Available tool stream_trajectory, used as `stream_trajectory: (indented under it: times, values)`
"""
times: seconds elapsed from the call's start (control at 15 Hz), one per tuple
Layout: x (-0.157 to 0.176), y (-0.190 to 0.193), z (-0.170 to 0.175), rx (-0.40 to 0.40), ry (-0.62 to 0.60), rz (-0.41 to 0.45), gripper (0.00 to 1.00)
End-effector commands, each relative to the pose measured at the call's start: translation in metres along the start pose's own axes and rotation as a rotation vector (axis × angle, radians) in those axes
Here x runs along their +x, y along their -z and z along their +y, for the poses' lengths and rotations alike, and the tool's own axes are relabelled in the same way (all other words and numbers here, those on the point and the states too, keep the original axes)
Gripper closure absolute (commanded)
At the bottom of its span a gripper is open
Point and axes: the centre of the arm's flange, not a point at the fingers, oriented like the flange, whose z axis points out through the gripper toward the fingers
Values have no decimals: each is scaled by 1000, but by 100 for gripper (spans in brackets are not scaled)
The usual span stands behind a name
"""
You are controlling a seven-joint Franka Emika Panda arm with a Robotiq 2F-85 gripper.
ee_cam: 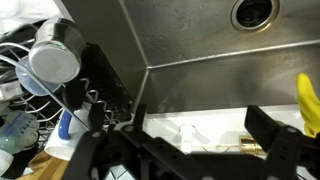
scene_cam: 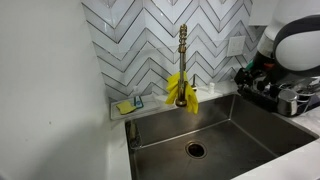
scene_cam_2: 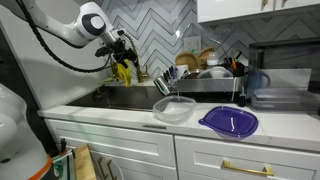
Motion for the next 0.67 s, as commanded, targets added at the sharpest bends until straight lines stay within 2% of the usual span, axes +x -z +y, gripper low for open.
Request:
stream_trajectory:
  times: [0.0, 0.2, 0.6]
  values:
    - [18, -18, -6, 26, -41, 3, 0]
    - [47, -35, -12, 107, -107, -8, 0]
    - [105, -75, -23, 213, -99, -51, 0]
